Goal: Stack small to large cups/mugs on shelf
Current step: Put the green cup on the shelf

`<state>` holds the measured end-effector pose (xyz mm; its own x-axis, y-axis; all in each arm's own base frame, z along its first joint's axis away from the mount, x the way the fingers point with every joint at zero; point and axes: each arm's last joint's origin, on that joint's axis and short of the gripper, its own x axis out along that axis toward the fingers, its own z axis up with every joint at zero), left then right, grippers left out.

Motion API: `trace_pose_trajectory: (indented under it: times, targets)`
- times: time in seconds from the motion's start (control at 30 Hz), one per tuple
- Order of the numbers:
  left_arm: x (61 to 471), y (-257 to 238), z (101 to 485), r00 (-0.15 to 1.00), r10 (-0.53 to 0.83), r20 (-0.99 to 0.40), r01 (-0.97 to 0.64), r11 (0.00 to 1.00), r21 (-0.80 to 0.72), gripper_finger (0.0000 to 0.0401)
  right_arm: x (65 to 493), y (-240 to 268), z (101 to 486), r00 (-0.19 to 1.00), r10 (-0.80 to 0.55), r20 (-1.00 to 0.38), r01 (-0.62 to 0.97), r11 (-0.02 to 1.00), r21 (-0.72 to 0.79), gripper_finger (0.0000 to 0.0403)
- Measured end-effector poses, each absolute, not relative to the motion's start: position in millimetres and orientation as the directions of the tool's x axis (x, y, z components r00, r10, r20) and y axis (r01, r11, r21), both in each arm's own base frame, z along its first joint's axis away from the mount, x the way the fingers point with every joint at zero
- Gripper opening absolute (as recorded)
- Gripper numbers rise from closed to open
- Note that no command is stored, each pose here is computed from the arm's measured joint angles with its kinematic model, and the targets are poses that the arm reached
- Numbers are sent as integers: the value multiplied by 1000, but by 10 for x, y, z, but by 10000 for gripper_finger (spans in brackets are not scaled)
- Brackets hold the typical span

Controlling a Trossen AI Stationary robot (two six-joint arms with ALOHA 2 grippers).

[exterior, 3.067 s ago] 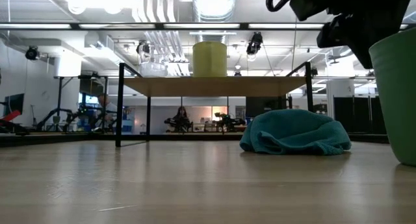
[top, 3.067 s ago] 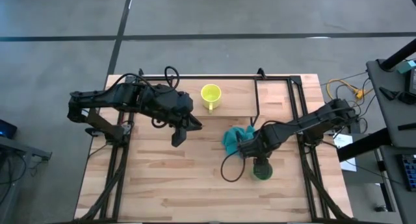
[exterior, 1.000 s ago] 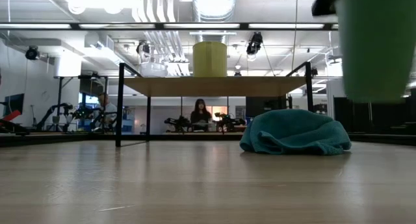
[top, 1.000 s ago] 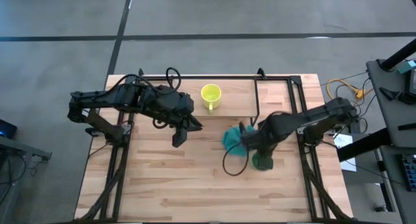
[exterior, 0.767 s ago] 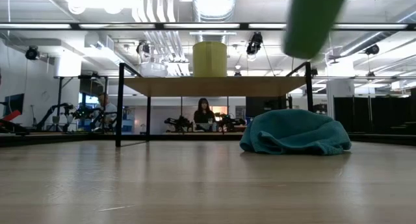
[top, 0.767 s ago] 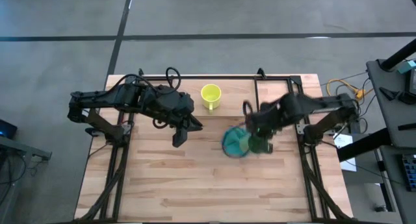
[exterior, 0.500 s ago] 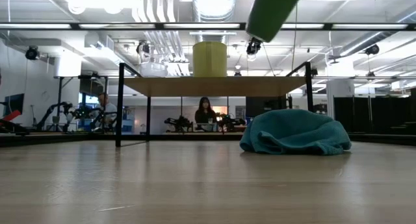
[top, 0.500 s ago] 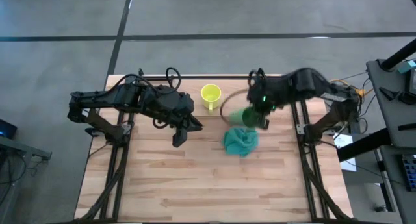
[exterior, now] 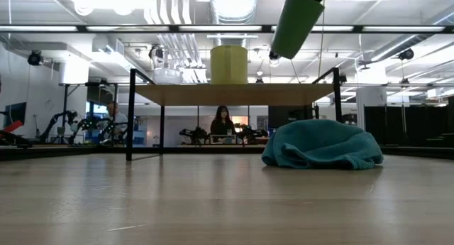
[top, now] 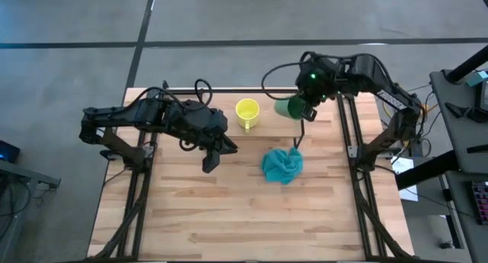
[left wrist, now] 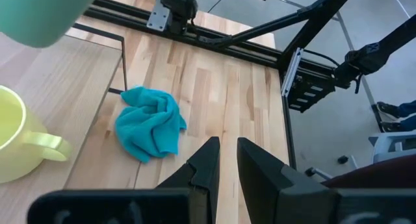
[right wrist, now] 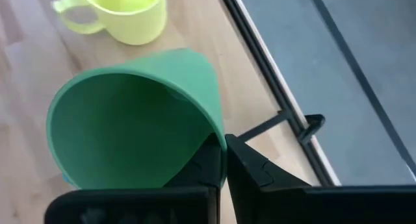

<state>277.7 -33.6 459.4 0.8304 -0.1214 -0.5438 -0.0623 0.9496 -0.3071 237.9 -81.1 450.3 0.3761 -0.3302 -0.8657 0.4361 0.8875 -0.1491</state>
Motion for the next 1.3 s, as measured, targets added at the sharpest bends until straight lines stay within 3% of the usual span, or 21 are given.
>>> trace_pose_trajectory:
  times: [0.7,1.3]
  targets:
    - [2776,-338,4598,830,-128,-542,-54,950,-308,40,2649,-1352,4135,275,-203,-940,264,956,-129,9]
    - [2783,-337,4598,830,-142,-540,-40,949,-312,40,2605,-1514,4088,340,-49,-939,163,987,7,9]
